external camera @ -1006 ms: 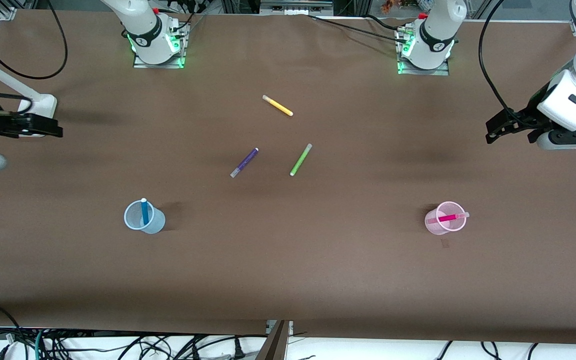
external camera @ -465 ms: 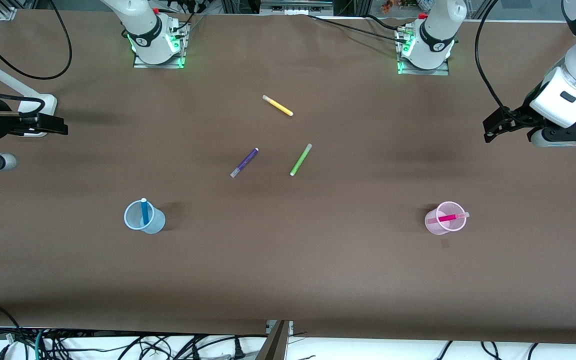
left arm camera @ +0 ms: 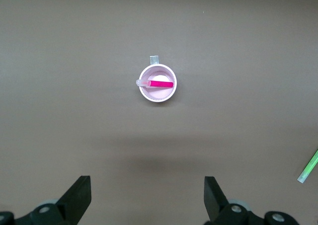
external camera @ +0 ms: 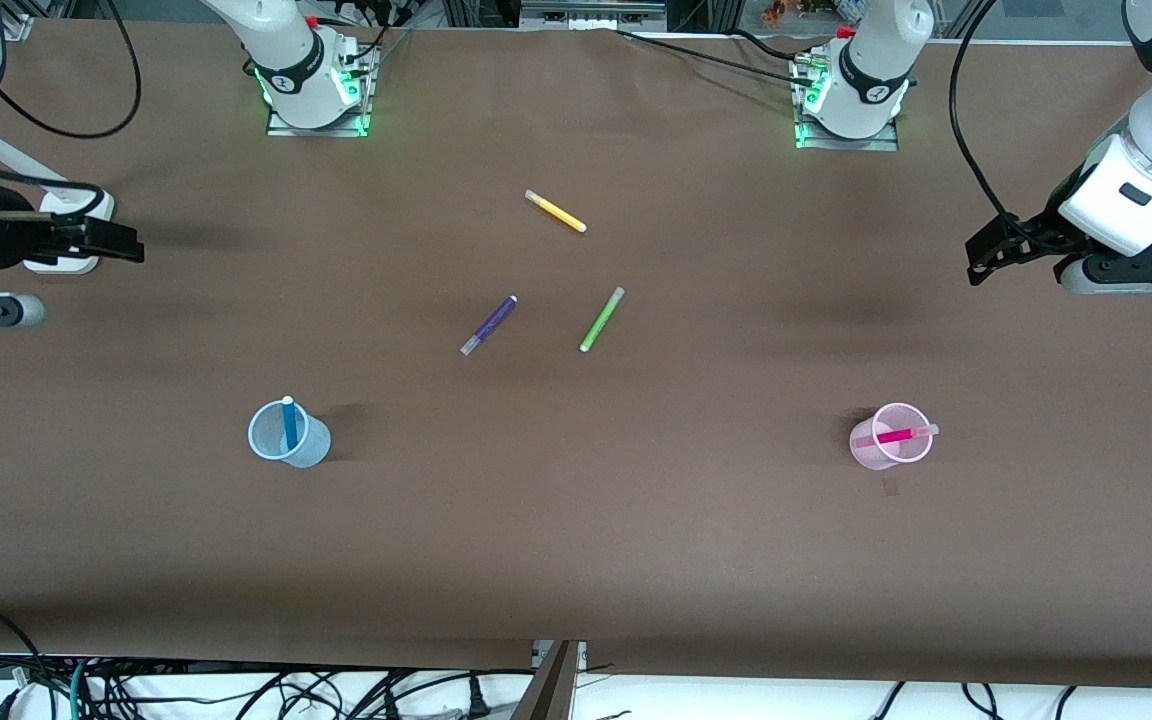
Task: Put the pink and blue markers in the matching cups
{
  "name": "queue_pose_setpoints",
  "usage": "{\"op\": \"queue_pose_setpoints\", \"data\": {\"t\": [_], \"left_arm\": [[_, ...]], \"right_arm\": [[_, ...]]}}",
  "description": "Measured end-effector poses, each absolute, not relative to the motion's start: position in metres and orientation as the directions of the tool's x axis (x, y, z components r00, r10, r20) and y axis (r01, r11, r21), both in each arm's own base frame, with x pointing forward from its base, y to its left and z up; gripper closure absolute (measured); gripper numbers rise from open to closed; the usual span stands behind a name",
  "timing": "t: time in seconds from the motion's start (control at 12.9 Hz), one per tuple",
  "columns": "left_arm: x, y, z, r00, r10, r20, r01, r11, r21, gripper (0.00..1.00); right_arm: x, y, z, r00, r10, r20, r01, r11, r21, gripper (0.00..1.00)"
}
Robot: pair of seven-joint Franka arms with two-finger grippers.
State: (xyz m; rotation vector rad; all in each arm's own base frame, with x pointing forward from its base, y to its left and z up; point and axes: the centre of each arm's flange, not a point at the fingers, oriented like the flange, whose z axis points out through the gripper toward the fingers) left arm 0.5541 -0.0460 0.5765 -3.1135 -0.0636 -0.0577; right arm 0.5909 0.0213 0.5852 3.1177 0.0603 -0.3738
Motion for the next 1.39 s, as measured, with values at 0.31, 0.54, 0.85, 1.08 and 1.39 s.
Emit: {"op": "queue_pose_setpoints", "data": {"t": [0.31, 0.54, 0.85, 1.08, 1.39], "left_arm": [[0.554, -0.046, 0.576, 0.999, 0.04, 0.036, 0.041, -0.999, -0.026, 0.0], [0.554, -0.046, 0.575, 0.999, 0.041, 0.034, 0.042, -0.999, -0.026, 0.0], [0.554, -0.046, 0.575, 0.999, 0.041, 0.034, 0.042, -0.999, -0.026, 0.0], [0.554, -0.046, 0.575, 0.999, 0.04, 0.034, 0.041, -0.999, -0.026, 0.0], [0.554, -0.047, 0.575, 0.999, 0.039, 0.034, 0.04, -0.999, -0.026, 0.0]], "right_arm": [[0.56, 0.016, 0.589, 0.988, 0.038, -0.147, 0.037, -0.999, -0.005, 0.0], [0.538, 0.005, 0.604, 0.984, 0.026, -0.176, 0.025, -1.0, -0.006, 0.0], [0.528, 0.003, 0.611, 0.979, 0.023, -0.204, 0.022, -1.0, -0.008, 0.0], [0.533, 0.003, 0.611, 0.978, 0.023, -0.208, 0.022, -1.0, -0.006, 0.0], [0.538, 0.003, 0.607, 0.975, 0.023, -0.221, 0.022, -1.0, -0.005, 0.0]]}}
